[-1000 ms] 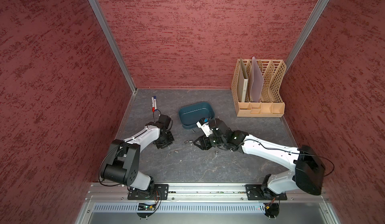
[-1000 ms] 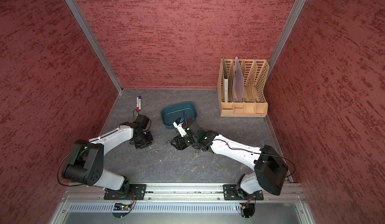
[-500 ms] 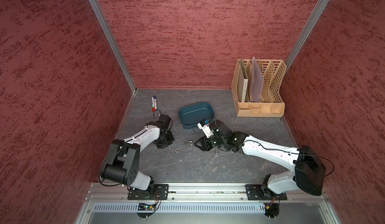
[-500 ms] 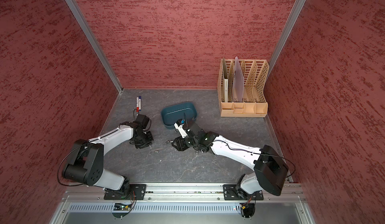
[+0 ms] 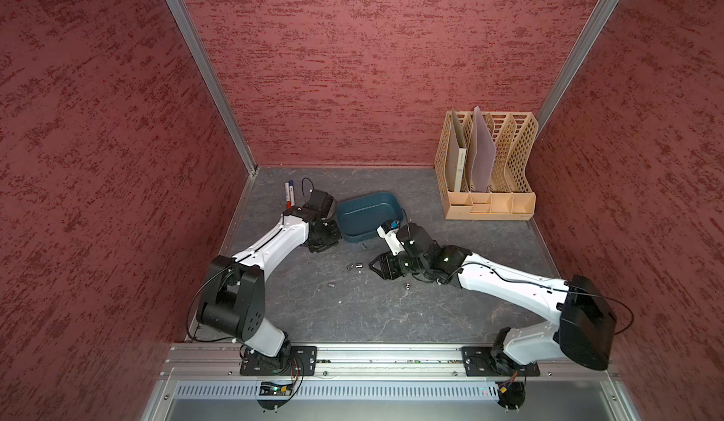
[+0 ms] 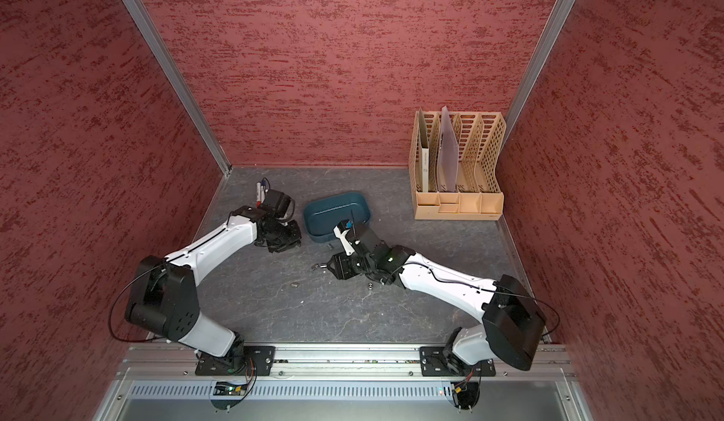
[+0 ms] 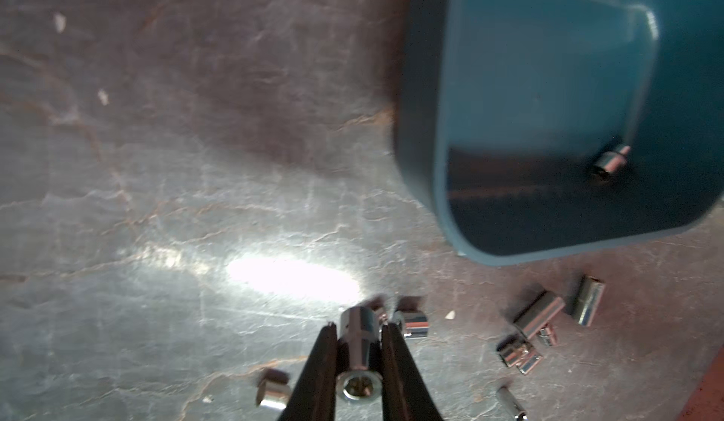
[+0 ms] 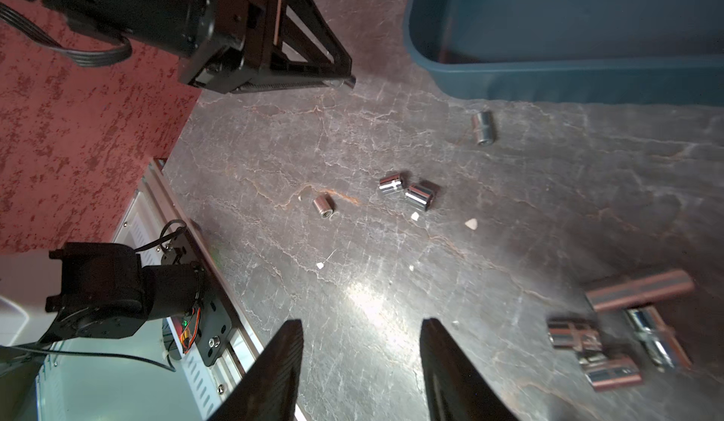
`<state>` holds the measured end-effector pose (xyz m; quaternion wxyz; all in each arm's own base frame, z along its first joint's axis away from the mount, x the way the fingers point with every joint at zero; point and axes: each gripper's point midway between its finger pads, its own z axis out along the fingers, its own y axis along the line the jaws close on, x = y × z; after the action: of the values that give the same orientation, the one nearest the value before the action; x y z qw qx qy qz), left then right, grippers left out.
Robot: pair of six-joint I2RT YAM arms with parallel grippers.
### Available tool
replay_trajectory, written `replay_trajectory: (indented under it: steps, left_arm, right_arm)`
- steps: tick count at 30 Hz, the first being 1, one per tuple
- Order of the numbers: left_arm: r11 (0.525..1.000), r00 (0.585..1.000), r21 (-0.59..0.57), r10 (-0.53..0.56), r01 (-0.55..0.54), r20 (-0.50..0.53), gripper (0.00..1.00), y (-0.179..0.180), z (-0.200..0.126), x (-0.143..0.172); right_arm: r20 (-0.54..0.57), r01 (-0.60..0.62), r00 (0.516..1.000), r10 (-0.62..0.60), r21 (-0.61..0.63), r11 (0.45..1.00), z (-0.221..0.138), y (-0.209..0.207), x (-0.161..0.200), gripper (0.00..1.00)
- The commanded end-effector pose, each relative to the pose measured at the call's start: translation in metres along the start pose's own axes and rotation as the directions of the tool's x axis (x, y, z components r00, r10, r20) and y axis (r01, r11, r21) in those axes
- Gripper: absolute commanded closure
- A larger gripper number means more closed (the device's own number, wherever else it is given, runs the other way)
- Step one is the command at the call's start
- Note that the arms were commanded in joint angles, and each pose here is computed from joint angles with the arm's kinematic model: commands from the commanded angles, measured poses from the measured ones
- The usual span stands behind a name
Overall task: Put the socket on the desktop into the storage box
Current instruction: Pick up the socket head at the center of the board, then place the socket head in the storage box.
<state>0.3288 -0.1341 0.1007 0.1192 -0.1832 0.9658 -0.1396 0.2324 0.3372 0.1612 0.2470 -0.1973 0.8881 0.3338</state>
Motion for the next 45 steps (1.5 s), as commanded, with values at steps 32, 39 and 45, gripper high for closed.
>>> replay_trajectory:
  steps: [32,39,45]
  left_arm:
    - [0.995,0.992,-0.048,0.084,-0.088,-0.090,1.00,-0.071,0.080,-0.053]
    - [0.993,0.991,-0.070,0.087,-0.095,-0.098,0.88,-0.066,0.083,-0.052]
    - [0.992,0.991,-0.065,0.099,-0.105,-0.088,0.64,-0.068,0.079,-0.052]
  right_arm:
    - [0.087,-0.115,0.990,0.106,0.103,0.988,-0.028,-0.027,-0.012,0.46]
    - [0.087,-0.120,0.990,0.111,0.117,0.986,-0.029,-0.030,-0.011,0.46]
    - [0.084,-0.127,0.990,0.117,0.130,0.983,-0.030,-0.033,-0.011,0.46]
